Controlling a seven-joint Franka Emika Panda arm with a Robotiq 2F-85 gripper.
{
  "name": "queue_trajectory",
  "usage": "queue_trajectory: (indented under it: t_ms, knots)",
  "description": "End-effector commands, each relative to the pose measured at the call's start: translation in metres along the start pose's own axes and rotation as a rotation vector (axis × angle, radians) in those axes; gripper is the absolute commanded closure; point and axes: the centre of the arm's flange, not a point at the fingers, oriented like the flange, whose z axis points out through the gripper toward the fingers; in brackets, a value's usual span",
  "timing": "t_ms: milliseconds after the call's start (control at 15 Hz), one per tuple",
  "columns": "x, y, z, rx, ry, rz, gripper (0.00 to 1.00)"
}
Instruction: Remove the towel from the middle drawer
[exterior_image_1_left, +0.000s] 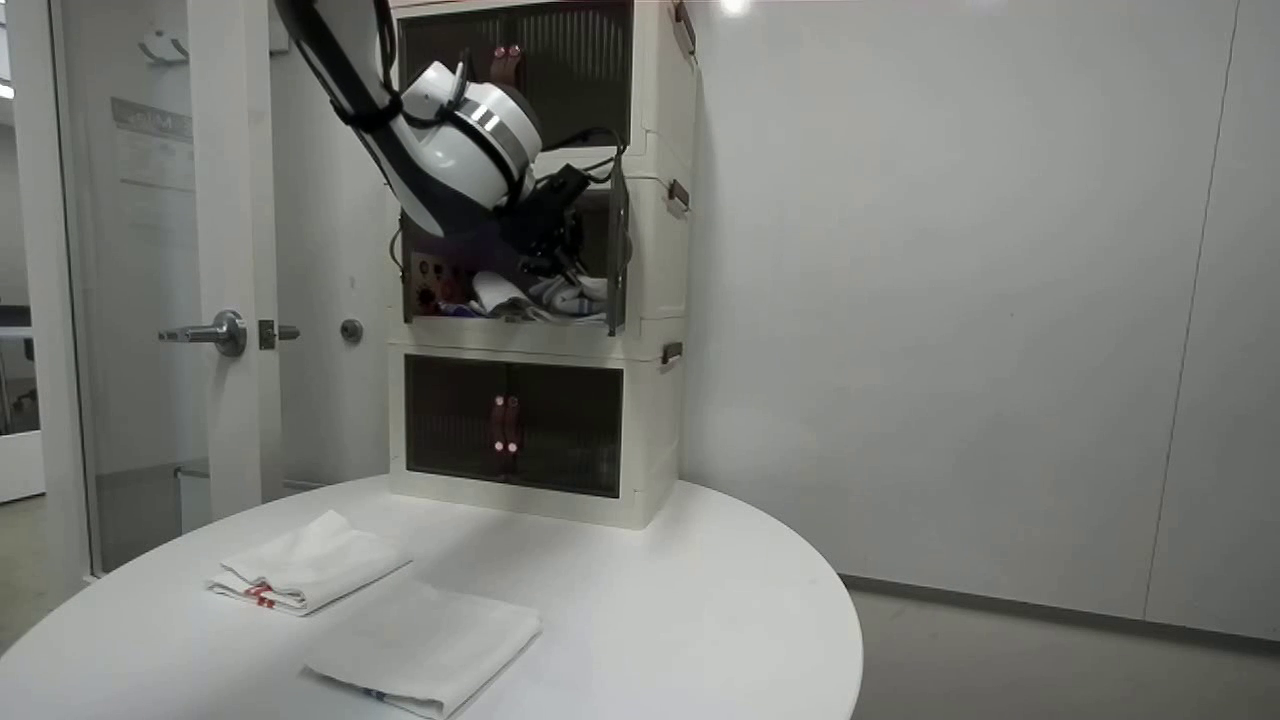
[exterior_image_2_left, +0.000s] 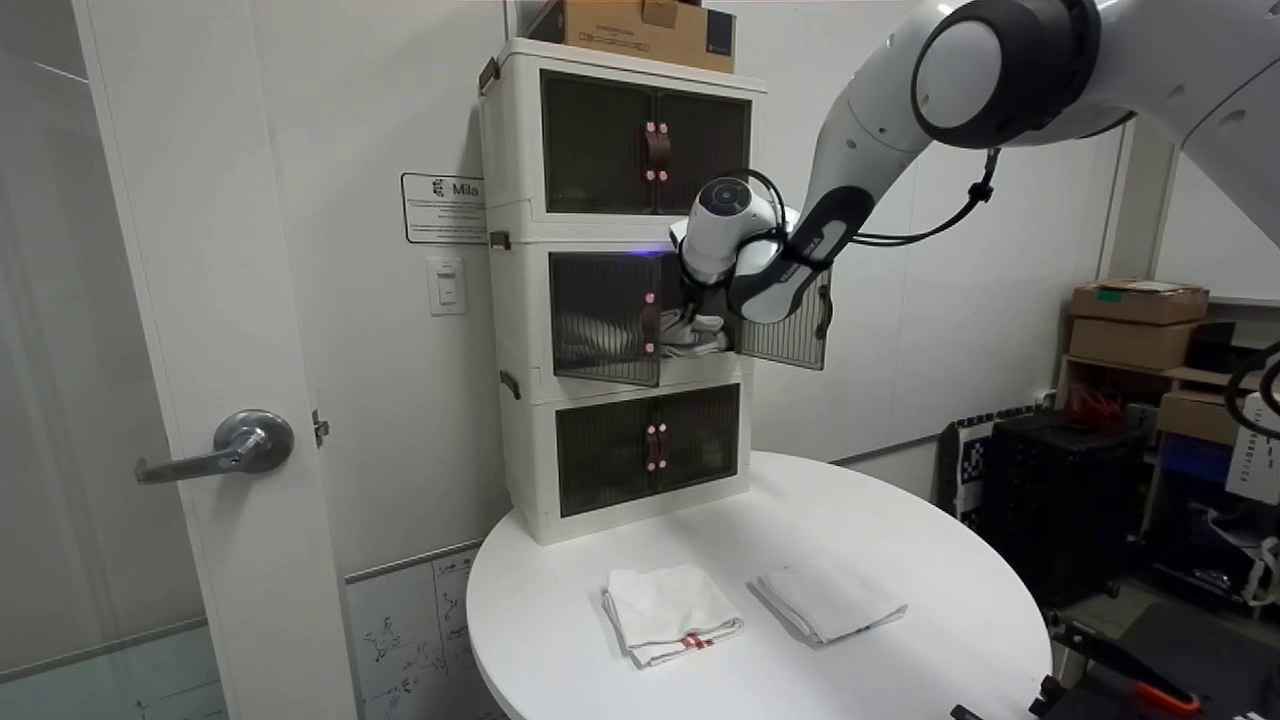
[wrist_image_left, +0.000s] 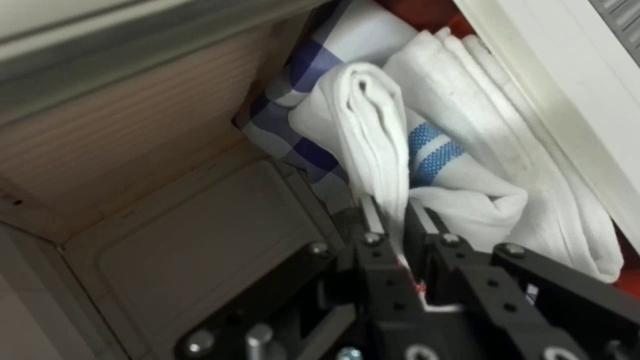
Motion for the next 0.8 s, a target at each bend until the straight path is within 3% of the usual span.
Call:
queue_trajectory:
  t_ms: [0,467,533,600,733]
  knots:
    - [-0.002,0.001,-0.010,-0.003,0.007,-0.004,0.99]
    - [0.002,0.009,-0.044,0.043,0.022,0.019,0.95]
    - [0.003,0.009,-0.049,0.051,0.021,0.027,0.88]
    - [0.004,0.009,-0.051,0.059,0.019,0.031,0.65]
    - [0.005,0.006,-0.055,0.076,0.018,0.039,0.62]
